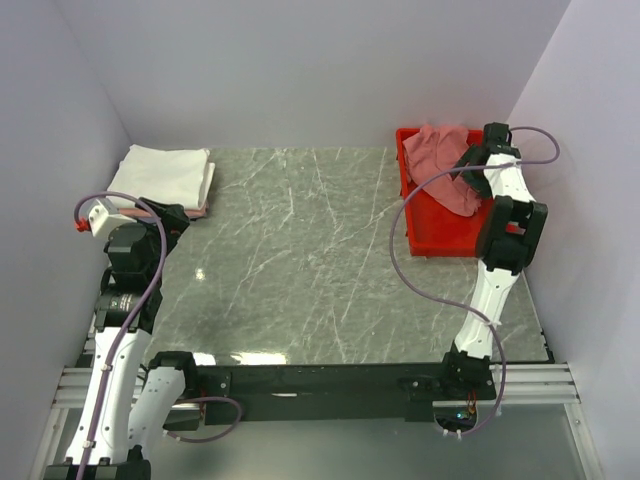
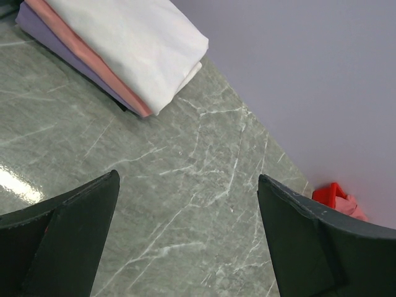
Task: Fold and stack the t-shirts
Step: Grab the tshirt from the pile
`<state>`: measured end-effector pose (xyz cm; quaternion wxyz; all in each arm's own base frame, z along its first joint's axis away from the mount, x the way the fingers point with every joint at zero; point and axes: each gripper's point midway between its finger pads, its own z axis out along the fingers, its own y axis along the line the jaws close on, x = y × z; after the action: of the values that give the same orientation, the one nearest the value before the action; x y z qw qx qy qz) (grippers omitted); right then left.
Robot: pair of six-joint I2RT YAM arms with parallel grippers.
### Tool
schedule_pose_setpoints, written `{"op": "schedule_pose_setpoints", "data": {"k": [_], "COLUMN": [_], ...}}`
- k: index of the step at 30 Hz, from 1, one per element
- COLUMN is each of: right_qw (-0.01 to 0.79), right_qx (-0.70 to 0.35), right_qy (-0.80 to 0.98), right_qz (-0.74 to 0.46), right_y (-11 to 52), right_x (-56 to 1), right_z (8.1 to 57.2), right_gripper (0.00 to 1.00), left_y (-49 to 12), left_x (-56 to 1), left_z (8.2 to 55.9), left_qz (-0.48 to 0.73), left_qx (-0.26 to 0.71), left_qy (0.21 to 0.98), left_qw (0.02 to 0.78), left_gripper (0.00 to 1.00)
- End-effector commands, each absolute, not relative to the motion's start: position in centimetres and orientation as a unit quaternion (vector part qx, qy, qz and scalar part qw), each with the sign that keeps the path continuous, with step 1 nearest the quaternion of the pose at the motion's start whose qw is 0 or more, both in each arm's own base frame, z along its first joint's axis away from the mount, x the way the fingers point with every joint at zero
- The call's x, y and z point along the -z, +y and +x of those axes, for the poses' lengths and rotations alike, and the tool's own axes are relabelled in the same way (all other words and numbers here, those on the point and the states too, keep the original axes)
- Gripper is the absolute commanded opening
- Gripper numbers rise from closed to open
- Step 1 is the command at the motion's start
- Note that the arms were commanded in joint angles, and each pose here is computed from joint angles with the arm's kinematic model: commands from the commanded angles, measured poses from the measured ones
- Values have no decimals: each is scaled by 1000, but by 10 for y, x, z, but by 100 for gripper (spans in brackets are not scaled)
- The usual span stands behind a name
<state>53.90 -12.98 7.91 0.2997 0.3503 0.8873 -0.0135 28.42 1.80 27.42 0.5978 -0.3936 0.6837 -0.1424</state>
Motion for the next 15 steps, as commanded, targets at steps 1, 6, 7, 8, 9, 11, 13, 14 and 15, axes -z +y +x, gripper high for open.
{"op": "schedule_pose_setpoints", "data": {"k": [1,6,7,8,9,11,13,14,15], "right_qw": [279,253,253,255,263,276,311,316,359], "right_qx": [-7,-6,-6,-1,1,3,0,-2,1], "right_qy": [901,914,915,917,916,917,908,908,895], "right_qz": [332,316,314,307,301,289,281,275,265], "right_y": [-116,-108,-107,-105,-104,-103,-100,-96,-91], "right_x": [-61,-38,-39,-42,-51,-63,-96,-103,-139], "right_z": [540,535,534,535,536,537,540,536,539], "right_gripper": [87,79,72,49,39,6,0,0,0], "left_y": [22,24,24,24,24,25,25,25,24], "left_x": [-275,-268,-267,-267,-266,-267,-267,-267,-268], "left_z": [283,282,282,282,282,281,279,279,279], "left_qz": [-409,-416,-418,-418,-419,-421,-423,-424,-423], "left_qx": [139,134,134,134,134,132,131,133,136], "left_qy": [676,680,679,679,679,678,677,676,676], "left_qw": [597,589,588,588,587,588,588,588,589], "left_gripper": [99,99,99,99,99,99,99,100,99]}}
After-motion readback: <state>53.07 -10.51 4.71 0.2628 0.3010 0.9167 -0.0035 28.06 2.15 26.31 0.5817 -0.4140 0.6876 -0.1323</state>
